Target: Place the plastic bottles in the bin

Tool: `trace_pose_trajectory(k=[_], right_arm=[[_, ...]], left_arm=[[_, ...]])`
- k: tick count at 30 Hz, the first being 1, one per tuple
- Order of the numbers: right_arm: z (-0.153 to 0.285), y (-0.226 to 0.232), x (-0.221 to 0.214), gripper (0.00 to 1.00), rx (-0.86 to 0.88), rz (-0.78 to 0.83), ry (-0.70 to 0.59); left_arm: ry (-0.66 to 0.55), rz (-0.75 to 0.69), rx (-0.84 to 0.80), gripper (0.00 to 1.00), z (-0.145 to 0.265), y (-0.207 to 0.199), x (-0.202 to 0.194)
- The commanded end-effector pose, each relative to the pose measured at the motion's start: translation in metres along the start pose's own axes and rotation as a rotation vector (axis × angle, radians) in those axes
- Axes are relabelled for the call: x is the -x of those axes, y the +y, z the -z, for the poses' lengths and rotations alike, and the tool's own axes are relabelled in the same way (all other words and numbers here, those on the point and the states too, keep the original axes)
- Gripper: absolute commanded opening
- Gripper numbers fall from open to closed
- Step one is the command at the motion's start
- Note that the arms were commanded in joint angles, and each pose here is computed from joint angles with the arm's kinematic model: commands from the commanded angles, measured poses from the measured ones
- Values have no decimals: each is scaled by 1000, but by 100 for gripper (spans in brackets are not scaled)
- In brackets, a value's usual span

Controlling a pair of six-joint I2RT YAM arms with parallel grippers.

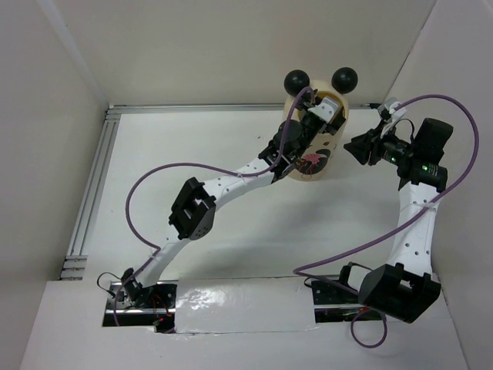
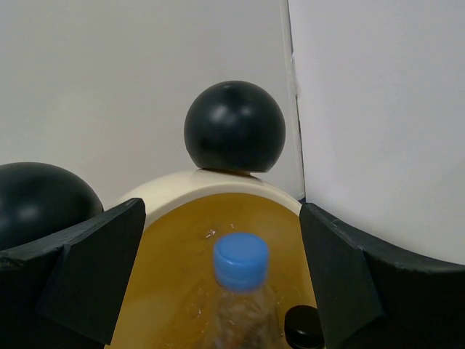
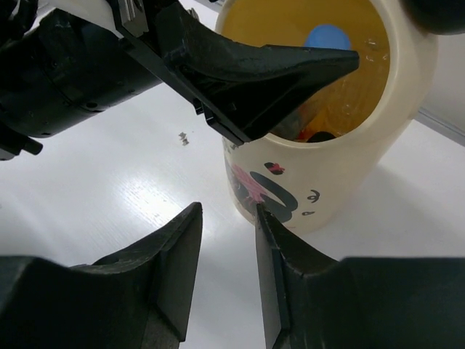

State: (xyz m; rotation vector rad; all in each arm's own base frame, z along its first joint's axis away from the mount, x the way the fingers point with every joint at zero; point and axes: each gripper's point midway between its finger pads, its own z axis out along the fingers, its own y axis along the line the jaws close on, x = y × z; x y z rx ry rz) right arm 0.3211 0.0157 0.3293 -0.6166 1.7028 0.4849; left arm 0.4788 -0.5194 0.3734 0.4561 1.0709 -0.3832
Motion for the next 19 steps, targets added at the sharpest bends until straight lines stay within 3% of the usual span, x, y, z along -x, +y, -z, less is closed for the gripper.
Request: trace_pose_trajectory(k=[1,3,4,5,6,7,8,10,11,13,17,19], right_arm=[[5,11,-4,43,25,16,8],[7,14,-6,51,33,23,23],[7,13,-9,55,24,14,33],[7,11,-10,59,14,14,39],[8,11,-12,63,6,-15,48],[9,7,-11,70,-26,-24,60],[10,5,-13,99,-41,-50,66],[13,-1,-22,100,-113,-123,103],[15,-4,-22,100,-163,-195,100],[21,-25,-34,100,-310,-262,141],[30,-34,-48,100,-401,-276,161],[29,-33,-52,100,-403,-278,153]], left_arm=[[-175,65,21,100,2,12,94],[-233,65,27,100,17,5,135],[-200,52,18,100,27,1,128],[-255,81,44,100,42,20,182],[-228,93,71,100,54,27,195],[-115,116,62,100,68,26,167],[-69,146,69,100,81,34,171],[106,230,61,100,129,60,165],[95,281,40,100,154,90,194],[319,328,-21,100,207,91,124],[565,369,-13,100,307,127,58],[629,394,72,100,348,154,32]])
